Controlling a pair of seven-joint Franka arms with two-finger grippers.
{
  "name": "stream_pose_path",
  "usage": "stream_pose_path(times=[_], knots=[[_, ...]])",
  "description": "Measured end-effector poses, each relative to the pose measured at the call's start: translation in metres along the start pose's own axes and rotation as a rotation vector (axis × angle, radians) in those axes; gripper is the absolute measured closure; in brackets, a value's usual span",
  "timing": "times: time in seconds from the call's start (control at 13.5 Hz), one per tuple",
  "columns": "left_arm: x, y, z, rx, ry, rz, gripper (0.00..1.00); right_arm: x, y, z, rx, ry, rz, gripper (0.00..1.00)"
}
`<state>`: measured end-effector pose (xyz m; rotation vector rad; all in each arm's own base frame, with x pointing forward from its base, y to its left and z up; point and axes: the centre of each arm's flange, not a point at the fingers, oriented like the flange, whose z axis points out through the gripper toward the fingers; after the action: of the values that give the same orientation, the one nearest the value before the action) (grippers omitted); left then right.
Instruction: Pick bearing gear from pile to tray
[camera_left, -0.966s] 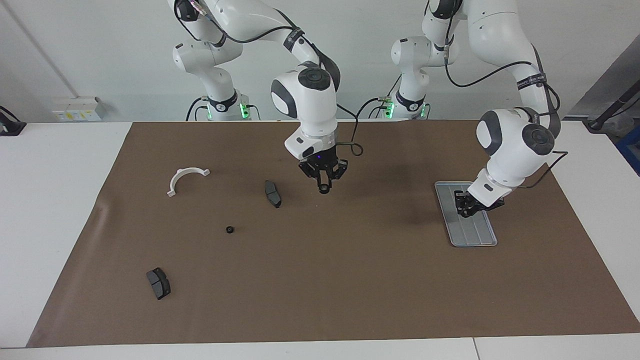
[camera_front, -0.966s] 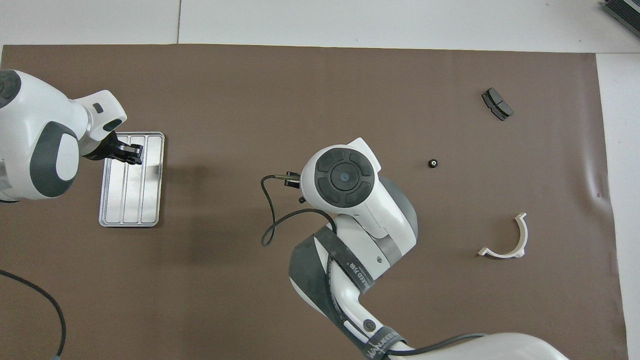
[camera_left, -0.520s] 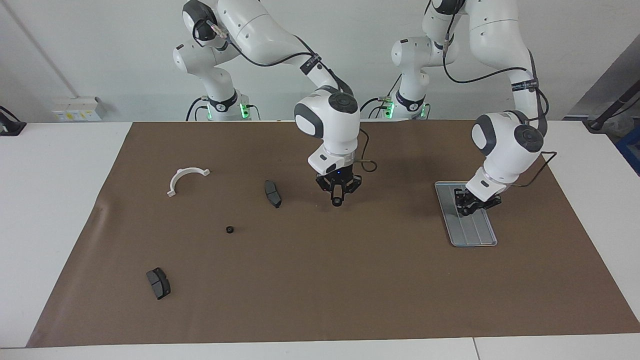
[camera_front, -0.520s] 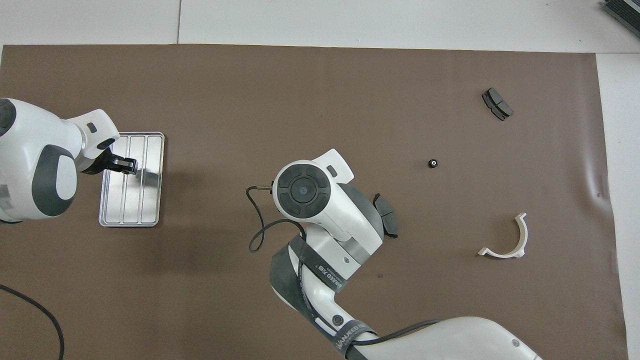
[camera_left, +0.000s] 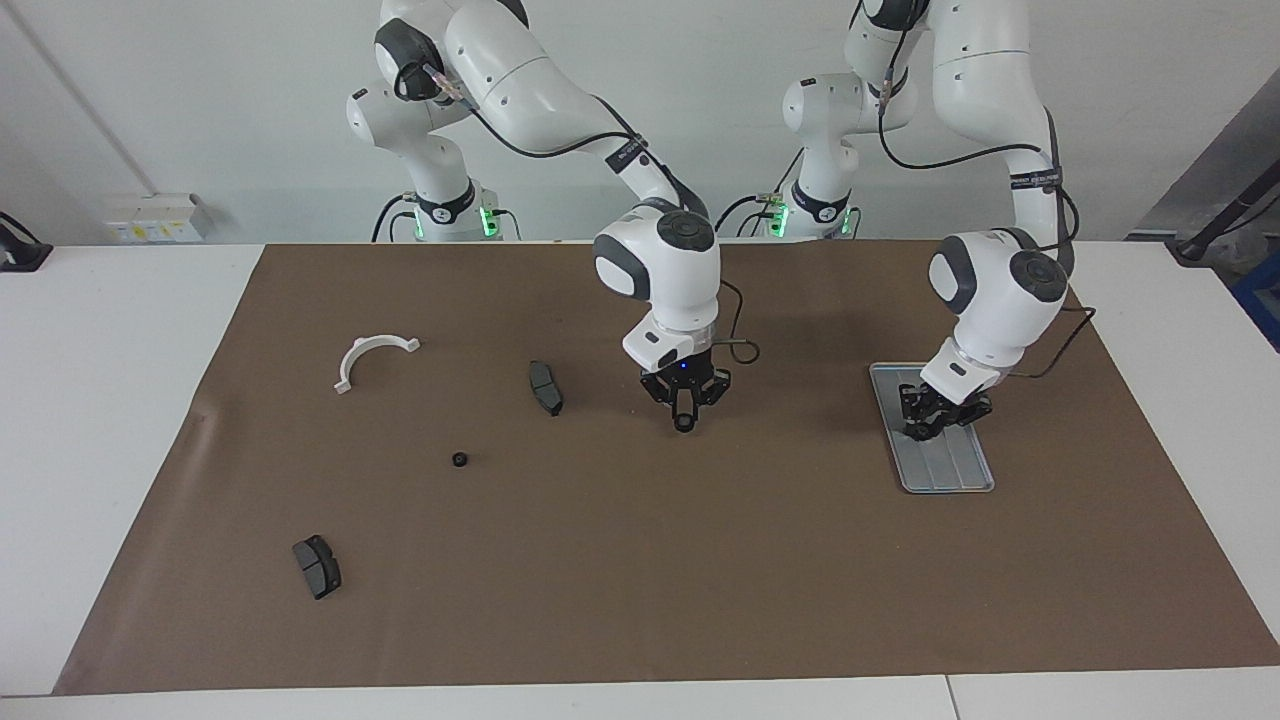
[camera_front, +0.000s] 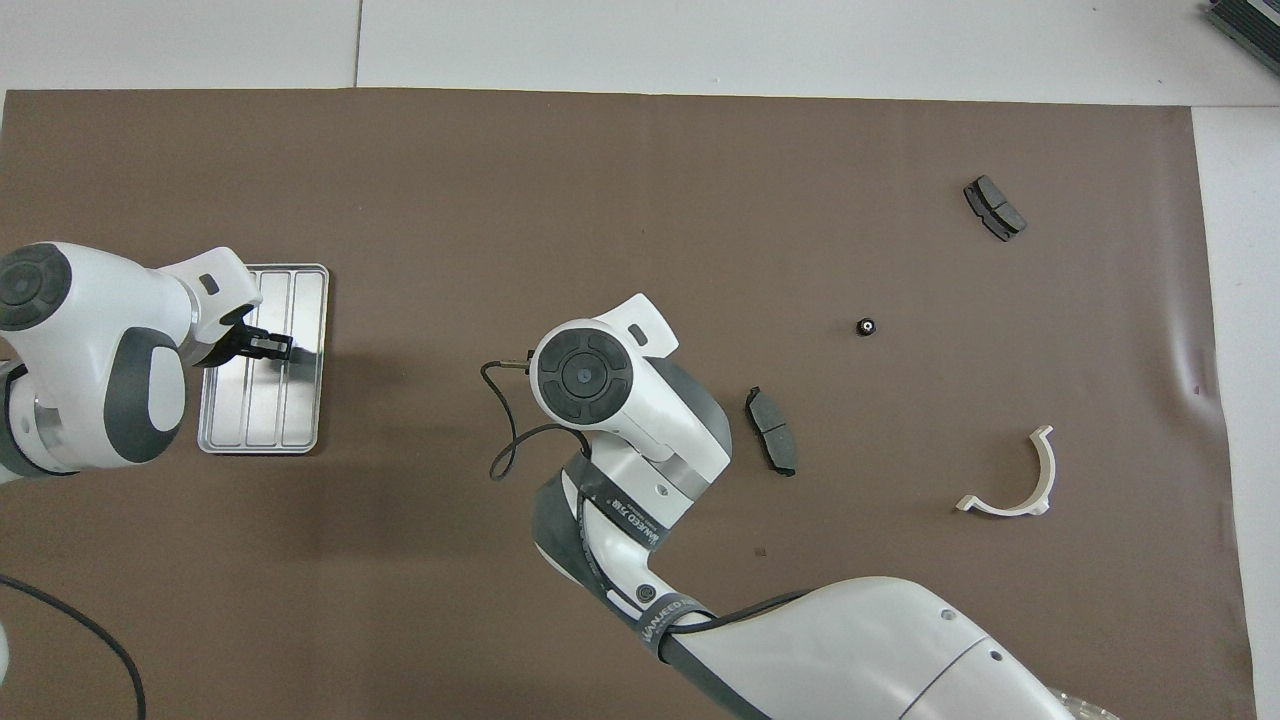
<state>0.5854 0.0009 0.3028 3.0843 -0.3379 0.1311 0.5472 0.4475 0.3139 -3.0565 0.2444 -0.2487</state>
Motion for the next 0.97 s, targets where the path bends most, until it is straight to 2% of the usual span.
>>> stream_pose_path(times=[0.22,0.3,0.37,0.45,0.52,0.59,0.67,0.82,0.97], knots=[[0.001,0.000,0.000,-0.002,0.012,-0.005,0.64,-0.002,0.001,0.007,-0.010,-0.008,-0.003,0.65],[0.002,0.000,0.000,-0.001,0.014,-0.005,0.64,-0.003,0.002,0.009,-0.012,-0.010,-0.003,0.58],[0.002,0.001,0.000,-0.001,0.016,-0.003,0.63,-0.003,0.002,0.010,-0.013,-0.011,-0.003,0.43],[0.003,0.003,-0.001,-0.002,0.018,0.001,0.58,-0.003,0.002,0.010,-0.013,-0.011,-0.003,0.33],[0.005,0.005,-0.002,-0.002,0.022,0.005,0.56,-0.002,0.001,0.009,-0.012,-0.009,-0.003,0.18],[0.007,0.007,-0.004,-0.002,0.026,0.008,0.48,0.001,0.003,0.007,-0.012,-0.006,0.001,0.08],[0.009,0.009,-0.006,-0.001,0.031,0.012,0.34,0.007,0.007,0.000,-0.014,0.002,0.010,0.00],[0.020,0.015,-0.018,-0.008,0.021,0.025,0.32,0.036,0.033,-0.031,-0.032,0.024,0.047,0.00],[0.040,0.028,-0.042,-0.027,-0.018,0.038,0.32,0.074,0.080,-0.069,-0.069,0.027,0.041,0.00]])
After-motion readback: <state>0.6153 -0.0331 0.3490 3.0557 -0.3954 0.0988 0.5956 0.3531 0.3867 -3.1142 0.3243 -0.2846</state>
